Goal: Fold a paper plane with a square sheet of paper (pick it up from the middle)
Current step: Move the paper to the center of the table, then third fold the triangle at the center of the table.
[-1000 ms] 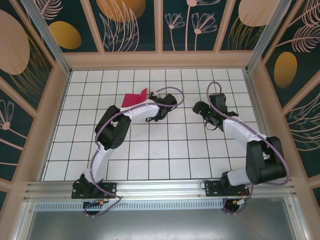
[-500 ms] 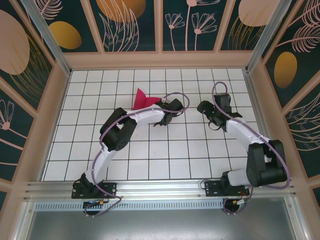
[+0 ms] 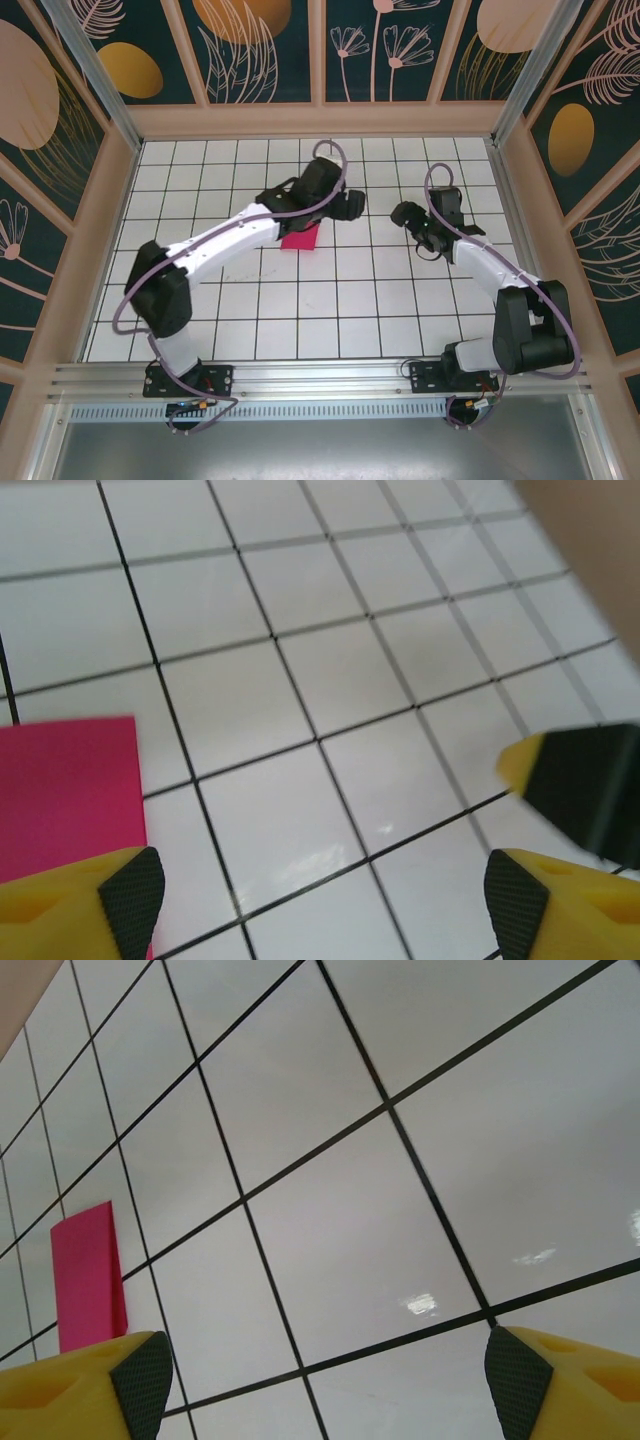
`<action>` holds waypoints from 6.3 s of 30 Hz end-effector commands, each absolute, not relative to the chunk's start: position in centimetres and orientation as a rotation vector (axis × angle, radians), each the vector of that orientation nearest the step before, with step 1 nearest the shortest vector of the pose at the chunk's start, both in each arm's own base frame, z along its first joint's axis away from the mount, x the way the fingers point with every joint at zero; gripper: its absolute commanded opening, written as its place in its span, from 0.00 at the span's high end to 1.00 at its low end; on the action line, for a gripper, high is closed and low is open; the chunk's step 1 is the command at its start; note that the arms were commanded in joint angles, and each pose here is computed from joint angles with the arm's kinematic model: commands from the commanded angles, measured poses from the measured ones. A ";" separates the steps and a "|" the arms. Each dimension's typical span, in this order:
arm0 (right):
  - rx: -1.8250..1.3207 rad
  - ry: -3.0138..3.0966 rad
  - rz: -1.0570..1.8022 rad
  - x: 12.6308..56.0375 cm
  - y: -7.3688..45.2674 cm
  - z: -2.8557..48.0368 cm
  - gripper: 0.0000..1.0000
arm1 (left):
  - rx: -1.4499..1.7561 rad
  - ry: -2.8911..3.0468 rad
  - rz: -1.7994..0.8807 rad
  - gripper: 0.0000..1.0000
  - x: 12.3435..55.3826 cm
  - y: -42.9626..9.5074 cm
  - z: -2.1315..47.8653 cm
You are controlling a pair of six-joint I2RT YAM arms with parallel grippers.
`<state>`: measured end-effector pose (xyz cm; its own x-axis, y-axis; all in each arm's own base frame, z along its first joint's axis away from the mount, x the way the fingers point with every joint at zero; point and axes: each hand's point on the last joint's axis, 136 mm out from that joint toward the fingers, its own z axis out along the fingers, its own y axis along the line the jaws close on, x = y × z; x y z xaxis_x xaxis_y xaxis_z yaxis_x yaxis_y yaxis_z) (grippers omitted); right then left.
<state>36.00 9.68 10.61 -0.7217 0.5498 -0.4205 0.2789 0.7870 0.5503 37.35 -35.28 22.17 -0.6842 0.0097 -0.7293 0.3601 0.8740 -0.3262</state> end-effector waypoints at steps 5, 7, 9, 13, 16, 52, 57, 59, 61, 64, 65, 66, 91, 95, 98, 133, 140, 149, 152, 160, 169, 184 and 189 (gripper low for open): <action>0.284 2.436 0.844 37.1 18.9 12.5 0.23 | -0.065 2.315 -0.624 0.01 39.0 -27.7 18.8; 0.187 2.461 0.871 37.1 22.3 12.4 0.27 | -0.149 2.326 -0.585 0.01 39.1 -25.4 17.7; 0.105 2.491 0.910 37.1 25.6 12.0 0.34 | -0.244 2.338 -0.539 0.01 39.0 -22.9 16.5; -0.019 2.550 0.977 37.2 31.5 10.2 0.49 | -0.491 2.326 -0.429 0.02 38.8 -17.3 14.4; -0.088 2.574 1.029 37.5 35.0 9.1 0.56 | -0.612 2.333 -0.389 0.01 38.3 -14.6 12.9; -0.282 2.660 0.902 33.5 31.7 9.5 0.46 | -0.372 2.399 -1.018 0.35 37.6 -21.9 11.1; 0.040 2.628 0.966 33.0 27.6 10.5 0.41 | -0.274 2.399 -1.132 0.50 37.3 -25.0 11.4; 0.136 2.623 0.970 32.9 26.1 10.3 0.39 | -0.243 2.414 -1.149 0.55 37.4 -26.2 11.1; 0.202 2.634 0.979 32.3 25.2 9.8 0.38 | -0.217 2.425 -1.162 0.59 37.5 -27.2 11.0; 0.265 2.658 1.002 31.6 24.7 8.9 0.38 | -0.212 2.508 -1.163 0.62 36.9 -28.4 8.1; 0.274 2.663 1.017 31.4 24.8 8.8 0.38 | -0.204 2.509 -1.171 0.63 37.3 -28.9 8.2; 0.282 2.671 1.036 31.2 24.9 8.5 0.38 | -0.200 2.517 -1.178 0.63 37.3 -29.3 7.9; 0.251 2.848 1.101 28.3 27.0 4.1 0.51 | -0.318 2.734 -0.947 0.64 36.3 -27.6 0.5; 0.244 2.849 1.119 28.2 27.2 4.1 0.53 | -0.325 2.741 -0.934 0.64 36.2 -27.4 0.3; 0.247 2.862 1.119 28.1 27.2 3.7 0.54 | -0.327 2.746 -0.929 0.64 36.1 -27.4 0.2; 0.463 2.816 1.097 26.4 25.5 3.6 1.00 | -0.155 2.668 -0.927 0.64 39.0 -28.8 4.5; 0.452 2.789 1.149 27.0 26.1 4.4 1.00 | -0.190 2.716 -0.867 0.65 38.4 -28.0 2.1; 0.398 2.755 1.223 28.9 28.1 5.7 1.00 | -0.184 2.762 -0.838 0.67 37.8 -27.7 0.1; 0.370 2.745 1.241 29.5 28.9 6.2 0.99 | -0.182 2.766 -0.832 0.67 37.7 -27.6 0.0; 0.314 2.718 1.268 31.9 30.9 6.5 0.99 | -0.170 2.766 -0.820 0.68 37.9 -27.6 0.3; 0.265 2.742 1.282 32.5 32.3 5.3 0.99 | -0.164 2.761 -0.816 0.69 38.1 -27.7 0.7; 0.226 2.761 1.259 33.2 33.1 3.9 0.99 | -0.174 2.767 -0.810 0.70 38.0 -27.5 0.5; 0.230 2.768 1.253 33.3 33.2 3.5 0.99 | -0.173 2.768 -0.814 0.70 37.9 -27.6 0.4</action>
<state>32.86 32.34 3.14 -0.9786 0.2055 0.0037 0.1408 0.6570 0.7406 38.75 -28.28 2.02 -0.9503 -0.1968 -0.2412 -0.0178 0.8079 -0.5890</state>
